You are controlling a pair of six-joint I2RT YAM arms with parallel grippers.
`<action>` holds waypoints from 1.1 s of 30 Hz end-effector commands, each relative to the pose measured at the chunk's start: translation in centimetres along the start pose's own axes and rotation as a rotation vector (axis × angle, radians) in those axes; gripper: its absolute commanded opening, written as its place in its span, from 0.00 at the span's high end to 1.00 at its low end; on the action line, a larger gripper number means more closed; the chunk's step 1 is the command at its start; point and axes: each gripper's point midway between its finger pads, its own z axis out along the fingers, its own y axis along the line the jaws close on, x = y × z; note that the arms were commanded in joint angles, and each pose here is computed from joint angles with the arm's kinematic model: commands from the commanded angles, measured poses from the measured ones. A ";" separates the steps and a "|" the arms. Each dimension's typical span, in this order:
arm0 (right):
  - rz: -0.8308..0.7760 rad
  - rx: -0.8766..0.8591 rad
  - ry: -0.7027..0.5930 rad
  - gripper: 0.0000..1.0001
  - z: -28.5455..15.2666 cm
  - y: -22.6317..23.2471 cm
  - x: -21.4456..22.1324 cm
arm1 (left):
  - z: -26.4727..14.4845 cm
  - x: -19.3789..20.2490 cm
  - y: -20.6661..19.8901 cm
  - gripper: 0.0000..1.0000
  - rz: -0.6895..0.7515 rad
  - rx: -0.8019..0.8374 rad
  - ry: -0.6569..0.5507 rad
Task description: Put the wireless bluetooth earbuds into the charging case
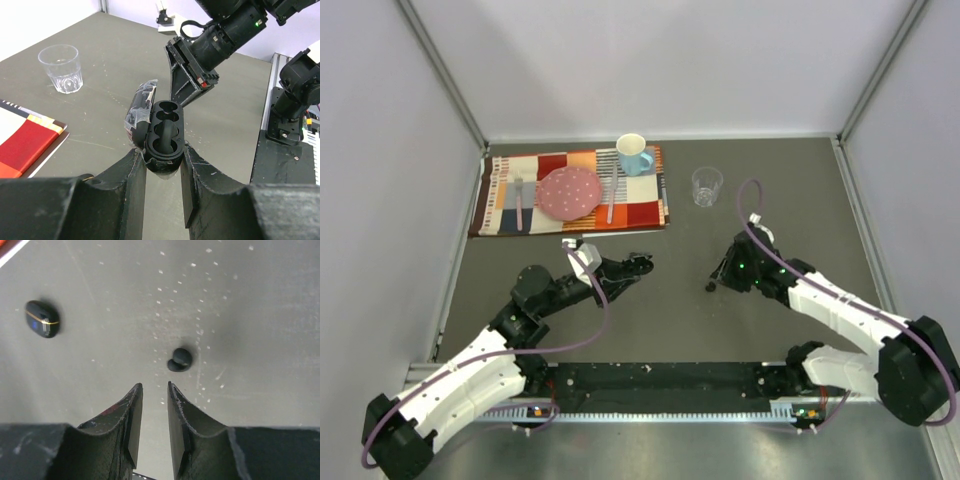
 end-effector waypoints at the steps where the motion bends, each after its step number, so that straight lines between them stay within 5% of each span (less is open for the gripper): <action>1: 0.072 0.075 0.033 0.73 0.9 -2.5 1.2 | -0.1 -1.0 0.1 1.00 0.032 -0.008 -0.037; 33: 0.168 0.025 0.086 0.75 4.6 -3.6 2.2 | 0.4 -1.2 0.1 1.00 0.023 0.005 -0.026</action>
